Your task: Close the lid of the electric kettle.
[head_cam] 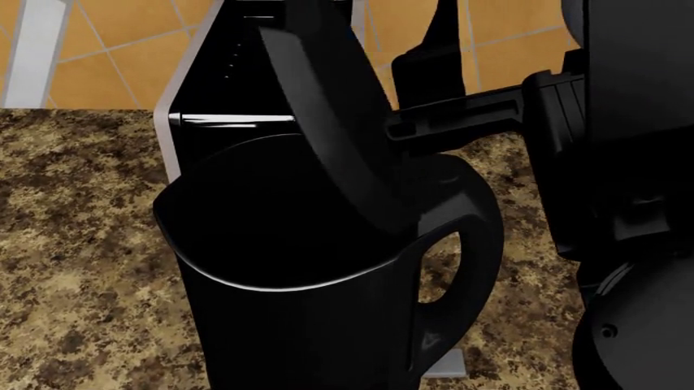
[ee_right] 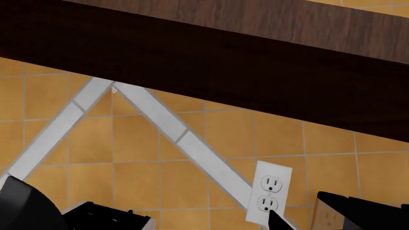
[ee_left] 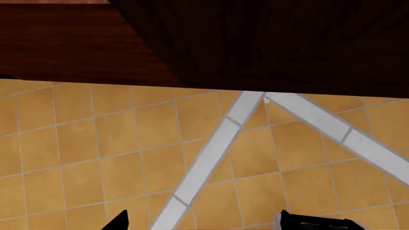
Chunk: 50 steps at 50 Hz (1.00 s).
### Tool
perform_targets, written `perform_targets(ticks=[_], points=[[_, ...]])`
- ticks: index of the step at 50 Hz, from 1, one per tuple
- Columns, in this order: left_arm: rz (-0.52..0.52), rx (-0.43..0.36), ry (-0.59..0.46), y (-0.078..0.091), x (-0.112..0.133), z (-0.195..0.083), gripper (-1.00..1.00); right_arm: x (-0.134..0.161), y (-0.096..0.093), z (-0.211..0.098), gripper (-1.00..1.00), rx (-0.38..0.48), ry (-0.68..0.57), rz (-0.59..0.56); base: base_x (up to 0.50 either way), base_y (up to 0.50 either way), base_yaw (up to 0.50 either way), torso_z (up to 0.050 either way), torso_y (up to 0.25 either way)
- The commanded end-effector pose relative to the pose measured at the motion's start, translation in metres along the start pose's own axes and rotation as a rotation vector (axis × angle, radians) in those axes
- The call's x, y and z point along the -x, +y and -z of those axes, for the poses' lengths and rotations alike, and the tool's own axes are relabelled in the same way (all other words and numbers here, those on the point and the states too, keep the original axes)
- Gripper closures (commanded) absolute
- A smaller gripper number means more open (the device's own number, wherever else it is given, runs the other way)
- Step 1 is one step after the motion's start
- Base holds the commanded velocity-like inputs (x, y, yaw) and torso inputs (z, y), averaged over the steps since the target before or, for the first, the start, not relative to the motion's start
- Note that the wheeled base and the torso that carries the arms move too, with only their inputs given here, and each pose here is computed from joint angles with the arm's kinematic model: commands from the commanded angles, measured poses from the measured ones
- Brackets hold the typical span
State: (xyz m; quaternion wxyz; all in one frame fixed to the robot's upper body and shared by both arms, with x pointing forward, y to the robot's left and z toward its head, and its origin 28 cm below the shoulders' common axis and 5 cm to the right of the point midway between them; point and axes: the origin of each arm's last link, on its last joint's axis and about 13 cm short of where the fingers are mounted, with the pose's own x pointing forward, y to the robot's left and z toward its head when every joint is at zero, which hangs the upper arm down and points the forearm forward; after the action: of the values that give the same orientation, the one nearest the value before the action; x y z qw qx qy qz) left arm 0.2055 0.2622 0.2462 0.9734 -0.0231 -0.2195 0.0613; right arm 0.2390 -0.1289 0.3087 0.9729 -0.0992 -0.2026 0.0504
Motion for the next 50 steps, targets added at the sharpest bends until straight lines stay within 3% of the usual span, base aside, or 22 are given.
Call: perform_targets(ticks=[1, 10, 31, 50], points=[[-0.011, 0.004, 0.003, 0.001, 0.002, 0.000, -1.00, -0.005, 0.011, 0.000, -1.00, -0.021, -0.008, -0.071, 0.00, 0.00, 0.00, 0.000, 0.000], [-0.020, 0.007, 0.007, 0.000, 0.005, 0.002, -1.00, -0.007, 0.008, -0.007, -1.00, -0.023, -0.029, -0.078, 0.00, 0.00, 0.00, 0.000, 0.000], [-0.018, 0.009, 0.002, -0.003, 0.003, 0.002, -1.00, -0.004, -0.016, -0.038, -1.00, 0.029, -0.132, 0.033, 0.00, 0.00, 0.00, 0.000, 0.000], [-0.007, 0.007, -0.004, 0.000, -0.001, 0.001, -1.00, 0.003, -0.010, -0.030, -1.00, 0.037, -0.114, 0.048, 0.00, 0.00, 0.00, 0.000, 0.000]])
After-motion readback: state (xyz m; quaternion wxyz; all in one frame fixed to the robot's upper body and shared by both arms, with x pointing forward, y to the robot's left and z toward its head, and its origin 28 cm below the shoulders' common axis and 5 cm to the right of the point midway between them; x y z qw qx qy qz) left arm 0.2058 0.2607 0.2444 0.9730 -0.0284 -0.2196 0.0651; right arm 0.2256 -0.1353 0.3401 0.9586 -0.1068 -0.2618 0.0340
